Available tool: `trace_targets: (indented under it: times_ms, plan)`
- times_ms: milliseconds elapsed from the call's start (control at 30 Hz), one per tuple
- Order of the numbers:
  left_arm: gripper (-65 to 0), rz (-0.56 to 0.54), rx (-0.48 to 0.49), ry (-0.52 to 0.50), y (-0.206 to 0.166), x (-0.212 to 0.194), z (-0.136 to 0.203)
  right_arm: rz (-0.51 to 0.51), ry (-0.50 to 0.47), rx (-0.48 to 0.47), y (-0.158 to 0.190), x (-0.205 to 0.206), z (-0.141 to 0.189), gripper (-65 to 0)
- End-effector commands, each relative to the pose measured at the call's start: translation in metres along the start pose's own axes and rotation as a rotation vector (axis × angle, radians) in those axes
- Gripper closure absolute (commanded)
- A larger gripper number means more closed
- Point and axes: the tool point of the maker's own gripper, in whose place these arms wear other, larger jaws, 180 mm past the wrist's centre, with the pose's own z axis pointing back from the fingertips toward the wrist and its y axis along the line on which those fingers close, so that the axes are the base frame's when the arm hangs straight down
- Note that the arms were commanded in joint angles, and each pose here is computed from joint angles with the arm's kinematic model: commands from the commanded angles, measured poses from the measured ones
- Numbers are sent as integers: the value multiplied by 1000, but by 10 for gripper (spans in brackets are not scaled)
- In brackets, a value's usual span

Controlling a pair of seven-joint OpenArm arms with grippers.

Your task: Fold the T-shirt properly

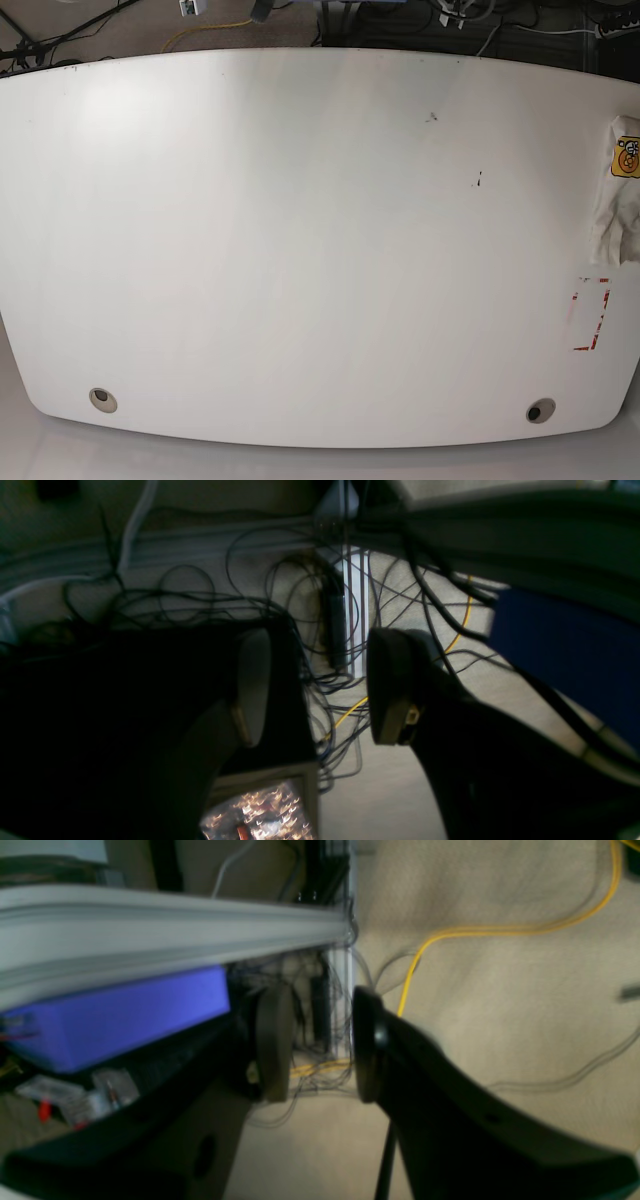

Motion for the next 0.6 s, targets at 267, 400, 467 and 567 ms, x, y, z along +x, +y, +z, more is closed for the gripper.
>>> trace_targets:
  times_ms: [267, 400, 467, 567]
  plan:
    - [-281, 104, -21, 103, 7, 4, -41, 12, 88, -105, -20, -12, -44, -195]
    - [-281, 118, 28, 119, 15, 11, -49, 36, 90, -116, -21, 1, -54, -195]
    - [-281, 121, 74, 135, 22, 12, -51, 33, 91, -112, -20, 6, -58, -197]
    - [-281, 87, 106, 161, 25, 9, -52, 23, 110, -123, -30, 8, -58, -198]
